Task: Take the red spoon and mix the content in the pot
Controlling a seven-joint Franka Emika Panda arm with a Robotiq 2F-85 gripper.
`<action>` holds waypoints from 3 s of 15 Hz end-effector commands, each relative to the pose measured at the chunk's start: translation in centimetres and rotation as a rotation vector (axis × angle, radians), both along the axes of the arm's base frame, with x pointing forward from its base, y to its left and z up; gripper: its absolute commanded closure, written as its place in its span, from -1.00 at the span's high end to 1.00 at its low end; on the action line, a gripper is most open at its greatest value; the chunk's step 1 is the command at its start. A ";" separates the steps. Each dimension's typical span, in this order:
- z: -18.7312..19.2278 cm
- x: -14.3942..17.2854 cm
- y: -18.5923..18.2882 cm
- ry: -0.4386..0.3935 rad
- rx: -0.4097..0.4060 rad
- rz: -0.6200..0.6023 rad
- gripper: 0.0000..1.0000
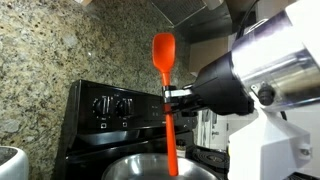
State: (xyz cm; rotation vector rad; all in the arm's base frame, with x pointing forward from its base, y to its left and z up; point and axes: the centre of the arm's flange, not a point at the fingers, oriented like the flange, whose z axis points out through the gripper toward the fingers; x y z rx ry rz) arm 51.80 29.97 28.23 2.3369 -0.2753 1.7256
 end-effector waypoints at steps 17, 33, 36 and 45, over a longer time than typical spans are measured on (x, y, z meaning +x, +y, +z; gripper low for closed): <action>1.5 3.5 1.1 -0.002 0.025 -0.035 -0.92; 3.8 4.5 2.4 0.138 0.272 -0.002 -0.92; 3.6 4.4 2.6 0.181 0.313 0.020 -0.92; 3.1 4.8 1.9 0.263 0.451 0.014 -0.92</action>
